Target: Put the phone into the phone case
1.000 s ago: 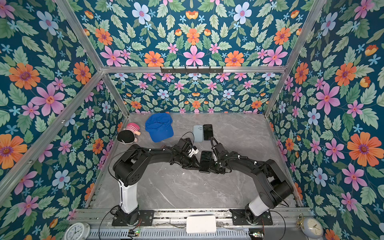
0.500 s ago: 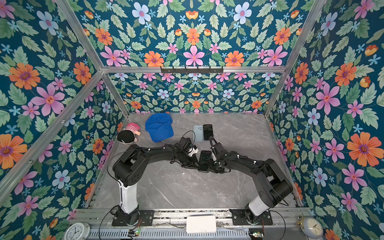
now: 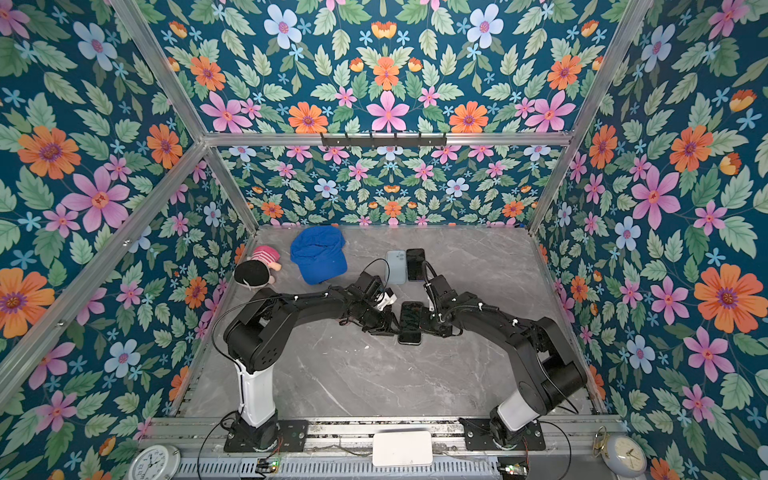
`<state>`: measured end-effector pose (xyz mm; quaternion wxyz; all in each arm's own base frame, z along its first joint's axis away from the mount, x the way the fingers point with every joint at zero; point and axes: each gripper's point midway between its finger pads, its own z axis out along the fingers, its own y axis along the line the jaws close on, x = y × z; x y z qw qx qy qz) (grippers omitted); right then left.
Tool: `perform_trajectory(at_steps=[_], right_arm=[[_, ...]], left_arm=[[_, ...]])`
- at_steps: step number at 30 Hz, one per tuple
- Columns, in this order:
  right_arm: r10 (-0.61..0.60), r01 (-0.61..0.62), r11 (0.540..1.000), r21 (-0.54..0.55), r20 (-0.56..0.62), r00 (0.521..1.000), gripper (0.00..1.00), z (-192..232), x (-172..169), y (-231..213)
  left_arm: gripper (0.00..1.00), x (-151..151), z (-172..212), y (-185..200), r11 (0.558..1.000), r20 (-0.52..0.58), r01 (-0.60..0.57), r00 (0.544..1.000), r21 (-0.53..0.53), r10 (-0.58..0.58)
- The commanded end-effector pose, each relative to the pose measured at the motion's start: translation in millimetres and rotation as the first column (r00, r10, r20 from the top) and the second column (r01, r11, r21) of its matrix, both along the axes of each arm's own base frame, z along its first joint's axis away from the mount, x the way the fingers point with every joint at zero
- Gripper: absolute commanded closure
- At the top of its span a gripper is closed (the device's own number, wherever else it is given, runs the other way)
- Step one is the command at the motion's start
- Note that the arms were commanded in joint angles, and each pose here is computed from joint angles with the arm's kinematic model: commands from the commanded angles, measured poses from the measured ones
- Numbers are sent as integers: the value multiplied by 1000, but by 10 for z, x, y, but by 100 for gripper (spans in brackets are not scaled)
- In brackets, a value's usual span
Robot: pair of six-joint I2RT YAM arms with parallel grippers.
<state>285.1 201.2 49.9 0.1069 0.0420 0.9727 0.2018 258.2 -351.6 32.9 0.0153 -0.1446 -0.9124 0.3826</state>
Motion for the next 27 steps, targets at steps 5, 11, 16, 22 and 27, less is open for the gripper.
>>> perform_trajectory(at_steps=[5, 11, 16, 22, 27], right_arm=[[20, -20, 1000, 5, -13, 1000, 81, -40, 50, 65], [20, -19, 1000, 12, -41, 999, 85, -127, 14, 75], [23, -22, 999, 26, -45, 999, 89, -136, -2, 97], [19, -20, 1000, -5, -35, 999, 89, -108, 3, 40], [14, -15, 999, -49, -18, 1000, 89, -78, 35, -41]], left_arm=[[58, 27, 14, -68, 999, -8, 8, 1000, -47, -9], [59, 2, -8, -77, 998, -20, 10, 1000, -60, -11], [61, -15, -27, -77, 998, -29, 11, 999, -65, -12], [61, -27, -25, -75, 997, -31, 11, 999, -70, -13], [61, -23, -33, -73, 998, -30, 10, 999, -69, -13]])
